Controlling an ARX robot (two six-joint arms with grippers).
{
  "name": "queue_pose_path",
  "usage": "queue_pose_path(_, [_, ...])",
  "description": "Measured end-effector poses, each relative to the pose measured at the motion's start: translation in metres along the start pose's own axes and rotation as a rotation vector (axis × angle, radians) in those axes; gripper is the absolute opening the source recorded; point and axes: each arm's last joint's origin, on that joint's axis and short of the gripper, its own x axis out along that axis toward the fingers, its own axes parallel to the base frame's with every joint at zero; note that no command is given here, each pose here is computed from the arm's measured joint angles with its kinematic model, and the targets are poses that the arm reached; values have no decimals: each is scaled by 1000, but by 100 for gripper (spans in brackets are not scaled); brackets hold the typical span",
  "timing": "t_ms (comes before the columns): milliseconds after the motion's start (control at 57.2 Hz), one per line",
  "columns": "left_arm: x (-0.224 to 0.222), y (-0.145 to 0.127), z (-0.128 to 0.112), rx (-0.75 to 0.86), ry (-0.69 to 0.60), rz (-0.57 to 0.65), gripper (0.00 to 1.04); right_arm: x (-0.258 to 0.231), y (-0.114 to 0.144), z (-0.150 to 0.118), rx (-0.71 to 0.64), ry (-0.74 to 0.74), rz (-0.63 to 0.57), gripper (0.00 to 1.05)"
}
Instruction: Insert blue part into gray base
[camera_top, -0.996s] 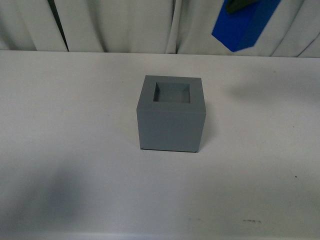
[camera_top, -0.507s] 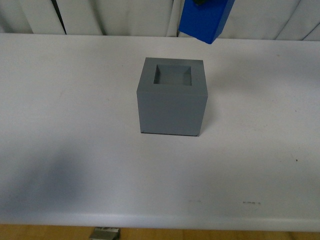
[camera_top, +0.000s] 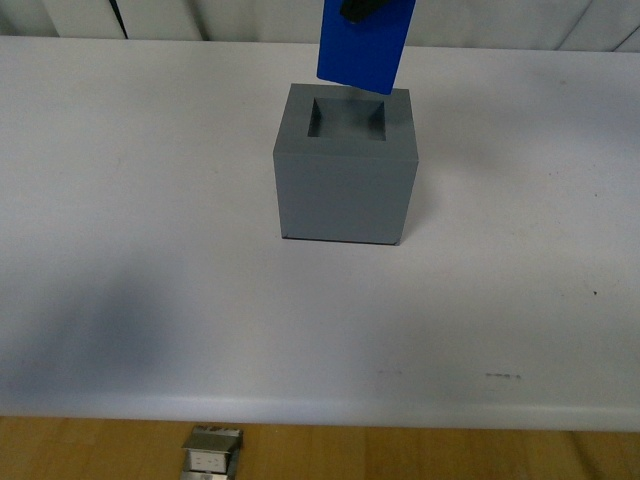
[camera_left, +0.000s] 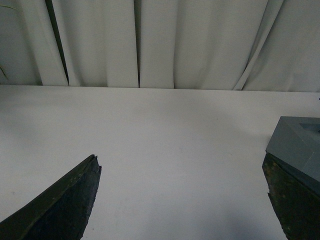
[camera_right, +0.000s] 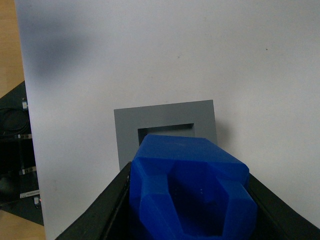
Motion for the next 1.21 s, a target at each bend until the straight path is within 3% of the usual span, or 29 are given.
queue_pose_path(1206, [0, 0, 0, 0, 0, 1, 98, 31, -6, 4, -93, 39, 53, 48])
